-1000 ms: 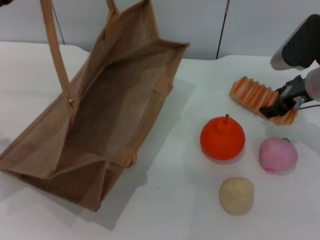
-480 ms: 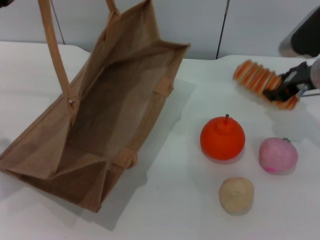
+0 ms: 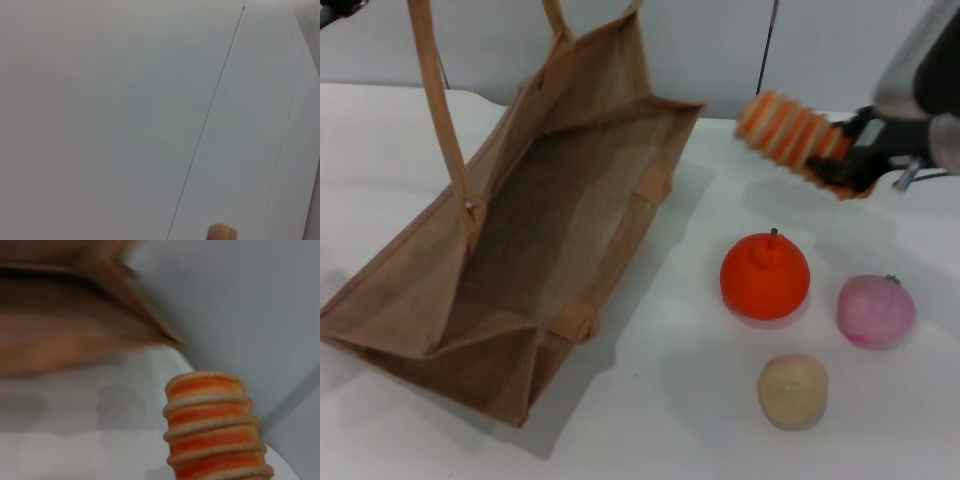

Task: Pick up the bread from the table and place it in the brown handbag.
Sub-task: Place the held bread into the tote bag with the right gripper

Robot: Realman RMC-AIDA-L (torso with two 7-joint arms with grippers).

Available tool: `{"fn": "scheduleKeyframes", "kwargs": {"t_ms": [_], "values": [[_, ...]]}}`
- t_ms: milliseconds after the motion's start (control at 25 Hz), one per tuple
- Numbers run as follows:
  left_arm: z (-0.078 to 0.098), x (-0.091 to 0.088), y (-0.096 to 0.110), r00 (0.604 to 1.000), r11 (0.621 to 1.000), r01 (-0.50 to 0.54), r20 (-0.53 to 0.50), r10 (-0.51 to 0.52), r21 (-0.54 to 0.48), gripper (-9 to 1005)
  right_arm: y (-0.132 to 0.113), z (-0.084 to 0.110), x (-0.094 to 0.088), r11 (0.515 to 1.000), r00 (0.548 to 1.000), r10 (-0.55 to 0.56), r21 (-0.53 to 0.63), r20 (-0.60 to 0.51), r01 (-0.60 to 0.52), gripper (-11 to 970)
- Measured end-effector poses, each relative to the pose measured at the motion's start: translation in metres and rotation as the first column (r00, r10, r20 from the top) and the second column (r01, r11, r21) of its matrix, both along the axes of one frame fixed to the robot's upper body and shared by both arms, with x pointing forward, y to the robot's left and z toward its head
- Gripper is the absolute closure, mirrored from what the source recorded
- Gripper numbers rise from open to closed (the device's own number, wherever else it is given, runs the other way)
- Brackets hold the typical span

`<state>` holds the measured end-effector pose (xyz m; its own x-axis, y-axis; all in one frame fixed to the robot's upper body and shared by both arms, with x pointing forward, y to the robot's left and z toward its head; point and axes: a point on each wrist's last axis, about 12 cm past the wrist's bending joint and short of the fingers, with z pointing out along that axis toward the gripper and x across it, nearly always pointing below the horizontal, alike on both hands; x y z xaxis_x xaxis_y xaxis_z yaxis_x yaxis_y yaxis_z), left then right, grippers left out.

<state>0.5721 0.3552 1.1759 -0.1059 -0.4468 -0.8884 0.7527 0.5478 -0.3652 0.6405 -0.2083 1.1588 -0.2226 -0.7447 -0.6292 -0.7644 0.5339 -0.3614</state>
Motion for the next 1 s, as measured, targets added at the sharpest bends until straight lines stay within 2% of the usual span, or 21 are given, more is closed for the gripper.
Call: {"fn": "scheduleKeyframes", "kwargs": {"t_ms": [280, 600, 840, 1000], "values": [[0.004, 0.003, -0.002, 1.000, 1.000, 0.015, 0.007, -0.015, -0.005, 856, 0.058, 0.008, -0.036, 0.973, 0.974, 0.225, -0.056, 0.040, -0.223, 487], [0.014, 0.011, -0.011, 0.998, 0.997, 0.067, 0.020, -0.066, -0.025, 854, 0.121, 0.011, -0.066, 0.901, 0.900, 0.428, -0.116, 0.085, -0.418, 534], [0.023, 0.020, -0.026, 0.991, 0.992, 0.127, 0.035, -0.126, -0.020, 853, 0.150, 0.015, -0.080, 0.871, 0.861, 0.480, -0.215, 0.168, -0.443, 589], [0.027, 0.027, -0.041, 0.985, 0.985, 0.172, 0.035, -0.171, -0.010, 853, 0.166, 0.011, -0.090, 0.850, 0.836, 0.509, -0.275, 0.207, -0.449, 609]]}}
